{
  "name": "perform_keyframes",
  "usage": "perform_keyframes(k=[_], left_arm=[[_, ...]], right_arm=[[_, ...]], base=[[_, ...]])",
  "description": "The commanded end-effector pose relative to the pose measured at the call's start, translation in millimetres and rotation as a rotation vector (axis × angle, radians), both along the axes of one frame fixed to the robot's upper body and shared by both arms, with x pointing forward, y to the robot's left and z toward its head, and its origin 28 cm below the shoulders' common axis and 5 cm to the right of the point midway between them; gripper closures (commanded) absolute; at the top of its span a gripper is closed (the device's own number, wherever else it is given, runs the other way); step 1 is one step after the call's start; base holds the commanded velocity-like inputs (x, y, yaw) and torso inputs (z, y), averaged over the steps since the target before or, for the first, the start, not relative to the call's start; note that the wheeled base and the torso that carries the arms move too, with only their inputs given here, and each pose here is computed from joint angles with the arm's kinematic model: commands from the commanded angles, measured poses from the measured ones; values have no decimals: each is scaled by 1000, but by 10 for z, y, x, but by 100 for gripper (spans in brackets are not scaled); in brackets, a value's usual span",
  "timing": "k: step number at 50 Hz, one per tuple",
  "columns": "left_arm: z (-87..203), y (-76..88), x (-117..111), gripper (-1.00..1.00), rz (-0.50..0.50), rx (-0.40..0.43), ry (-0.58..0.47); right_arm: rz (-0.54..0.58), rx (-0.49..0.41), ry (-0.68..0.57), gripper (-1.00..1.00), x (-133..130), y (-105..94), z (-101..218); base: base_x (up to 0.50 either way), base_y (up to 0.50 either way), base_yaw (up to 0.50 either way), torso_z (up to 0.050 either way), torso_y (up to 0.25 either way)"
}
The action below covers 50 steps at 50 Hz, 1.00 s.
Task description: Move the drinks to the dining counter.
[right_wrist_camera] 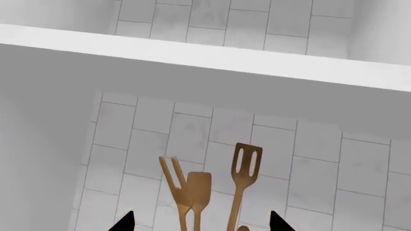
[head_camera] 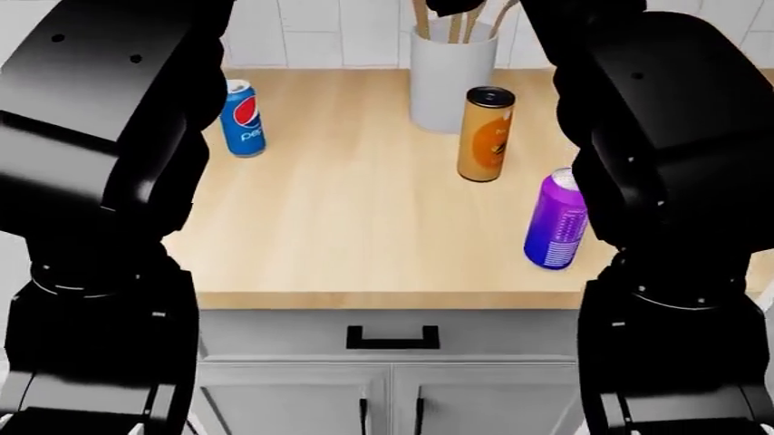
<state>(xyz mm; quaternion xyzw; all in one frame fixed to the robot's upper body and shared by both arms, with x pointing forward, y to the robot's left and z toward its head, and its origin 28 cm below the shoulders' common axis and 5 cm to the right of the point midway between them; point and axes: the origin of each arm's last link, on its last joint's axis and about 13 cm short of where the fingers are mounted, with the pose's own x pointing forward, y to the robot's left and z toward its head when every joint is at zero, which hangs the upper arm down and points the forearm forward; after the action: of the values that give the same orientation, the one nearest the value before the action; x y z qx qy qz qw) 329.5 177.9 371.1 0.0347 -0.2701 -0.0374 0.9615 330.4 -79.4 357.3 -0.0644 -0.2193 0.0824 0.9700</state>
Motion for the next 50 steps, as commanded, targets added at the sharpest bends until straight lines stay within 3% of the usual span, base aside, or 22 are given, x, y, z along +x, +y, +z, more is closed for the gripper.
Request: perform_keyframes(k=[1, 12, 13, 14, 17, 20, 21, 23, 30, 32, 34, 36, 50], left_arm=[[11, -6, -28, -100, -9, 0, 0], [-16, -13, -12, -100, -11, 11, 4], [-21, -10, -13, -100, -16, 2, 7], [-35, -11, -19, -100, -13, 11, 9], [10, 14, -22, -100, -11, 4, 5], [13, -3, -33, -100, -11, 16, 1], [12, -1, -33, -100, -17, 10, 2], [1, 4, -33, -100, -15, 13, 5], [-27, 42, -29, -100, -9, 0, 9], [-33, 55, -26, -100, -4, 7, 9], [-43, 65, -24, -100, -4, -1, 11], [-54, 68, -24, -100, -1, 5, 13], [-66, 75, -11, -100, -5, -5, 18]], right_arm=[[12, 15, -18, -100, -44, -13, 39], [-26, 26, -3, -100, -39, -42, 56], [-39, 56, 2, -100, -41, -48, 57], [-111, 3, 12, -100, -30, -53, 37], [-65, 66, 10, -100, -87, -68, 125], [-72, 31, 20, -100, -78, -54, 118], [-38, 71, 16, -100, -92, -57, 110], [-23, 31, 19, -100, -86, -51, 77], [-26, 51, 11, -100, -95, -46, 96], [-75, 16, 26, -100, -59, -38, 86], [-67, 64, 30, -100, -54, -49, 92], [-64, 34, 28, -100, -47, -35, 75], [-45, 51, -2, -100, -90, -42, 103]], base=[[465, -168, 0, 0, 0], [187, -66, 0, 0, 1], [0, 0, 0, 0, 0], [0, 0, 0, 0, 0], [0, 0, 0, 0, 0], [0, 0, 0, 0, 0], [0, 0, 0, 0, 0], [0, 0, 0, 0, 0], [444, 0, 0, 0, 0], [465, 0, 0, 0, 0], [84, 0, 0, 0, 0], [0, 0, 0, 0, 5], [401, 180, 0, 0, 0]])
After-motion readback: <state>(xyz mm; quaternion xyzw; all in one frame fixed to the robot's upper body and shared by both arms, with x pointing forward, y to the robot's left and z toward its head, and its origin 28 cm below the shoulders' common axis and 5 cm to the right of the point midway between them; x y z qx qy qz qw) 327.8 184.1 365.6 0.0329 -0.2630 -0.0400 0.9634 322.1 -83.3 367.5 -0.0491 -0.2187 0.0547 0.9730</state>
